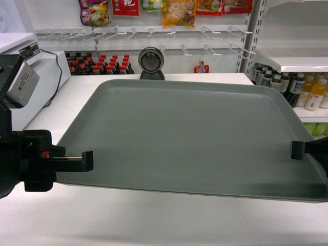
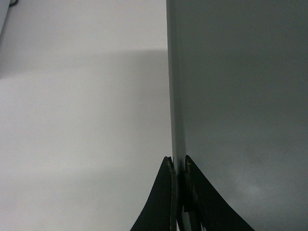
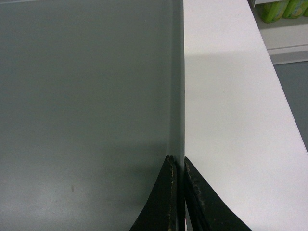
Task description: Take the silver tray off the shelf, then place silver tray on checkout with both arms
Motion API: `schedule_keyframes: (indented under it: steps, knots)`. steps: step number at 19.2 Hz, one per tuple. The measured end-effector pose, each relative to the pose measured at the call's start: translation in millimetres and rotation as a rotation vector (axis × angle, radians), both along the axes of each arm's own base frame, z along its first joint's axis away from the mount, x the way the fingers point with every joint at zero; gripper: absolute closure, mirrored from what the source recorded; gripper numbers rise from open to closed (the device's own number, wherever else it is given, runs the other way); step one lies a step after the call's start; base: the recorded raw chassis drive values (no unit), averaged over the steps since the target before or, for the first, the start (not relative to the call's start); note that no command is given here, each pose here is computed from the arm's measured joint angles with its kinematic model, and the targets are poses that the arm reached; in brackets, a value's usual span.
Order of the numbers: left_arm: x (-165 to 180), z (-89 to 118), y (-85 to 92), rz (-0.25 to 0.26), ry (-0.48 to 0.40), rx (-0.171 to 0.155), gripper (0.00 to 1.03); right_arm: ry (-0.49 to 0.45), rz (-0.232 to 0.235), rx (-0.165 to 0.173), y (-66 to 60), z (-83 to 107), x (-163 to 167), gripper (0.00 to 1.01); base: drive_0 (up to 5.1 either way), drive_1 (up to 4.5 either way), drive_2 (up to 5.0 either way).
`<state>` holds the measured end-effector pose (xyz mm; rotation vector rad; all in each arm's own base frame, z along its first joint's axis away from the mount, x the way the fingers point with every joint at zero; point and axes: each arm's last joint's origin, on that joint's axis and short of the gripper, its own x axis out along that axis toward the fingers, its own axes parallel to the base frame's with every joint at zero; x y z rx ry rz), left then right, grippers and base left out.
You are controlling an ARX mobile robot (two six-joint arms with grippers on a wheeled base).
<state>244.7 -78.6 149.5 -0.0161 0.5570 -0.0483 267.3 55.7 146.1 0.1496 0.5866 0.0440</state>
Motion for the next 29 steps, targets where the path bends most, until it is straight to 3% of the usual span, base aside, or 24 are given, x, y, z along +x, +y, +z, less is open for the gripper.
schedule_keyframes:
  steps: [5,16,17,18,19,20,21,22,25,26,28,29]
  knots:
    - [-0.1,-0.2,0.1,0.002,0.002,0.002,1.00,0.001,-0.001,-0.001,0.0,-0.1,-0.1,0.98,-0.2,4.11,-4.5]
    - [0.0,-0.6,0.1,0.001,0.004,0.002,1.00,0.003,0.000,-0.001,0.0,-0.5,0.1,0.98,0.0,0.00,0.0]
    - [0.8,-1.9,-2.4,0.047,0.095,0.022,1.00,0.013,0.018,0.000,0.1,-1.2,-0.3,0.98,0.0,0.00,0.0]
    - [7.7,-0.2,-8.4,0.135,0.198,0.072,1.00,0.054,0.081,0.002,2.6,-0.6,1.3,0.98,0.0,0.00,0.0]
    - [17.5,-0.9,-11.9,0.234,0.294,0.094,1.00,0.066,0.132,-0.003,10.1,-2.9,8.7,0.98,0.0,0.00,0.0]
    - [30.1,-8.0,-15.1,0.327,0.389,0.083,0.99,0.076,0.174,-0.049,20.0,-11.6,28.3,0.98,0.0,0.00,0.0]
    - [64.5,-23.4,-16.7,0.341,0.365,0.081,0.99,0.115,0.157,-0.100,29.4,-36.2,61.0,0.98,0.0,0.00,0.0]
    - [87.3,-41.0,-22.4,0.297,0.332,0.126,0.99,0.122,0.135,-0.126,35.7,-55.2,85.0,0.98,0.0,0.00,0.0]
    - [94.9,-59.7,-28.2,0.261,0.271,0.153,0.99,0.093,0.114,-0.142,38.0,-81.8,97.2,0.98,0.0,0.00,0.0]
    - [93.5,-70.7,-29.9,0.255,0.260,0.149,0.99,0.085,0.109,-0.146,38.2,-92.9,98.9,0.98,0.0,0.00,0.0]
    - [84.2,-100.9,-37.9,0.249,0.315,0.170,0.99,0.134,0.090,-0.181,38.0,-116.2,99.7,0.98,0.0,0.00,0.0]
    - [83.4,-100.9,-41.7,0.241,0.337,0.157,0.97,0.136,0.081,-0.196,38.1,-115.3,101.2,0.93,0.0,0.00,0.0]
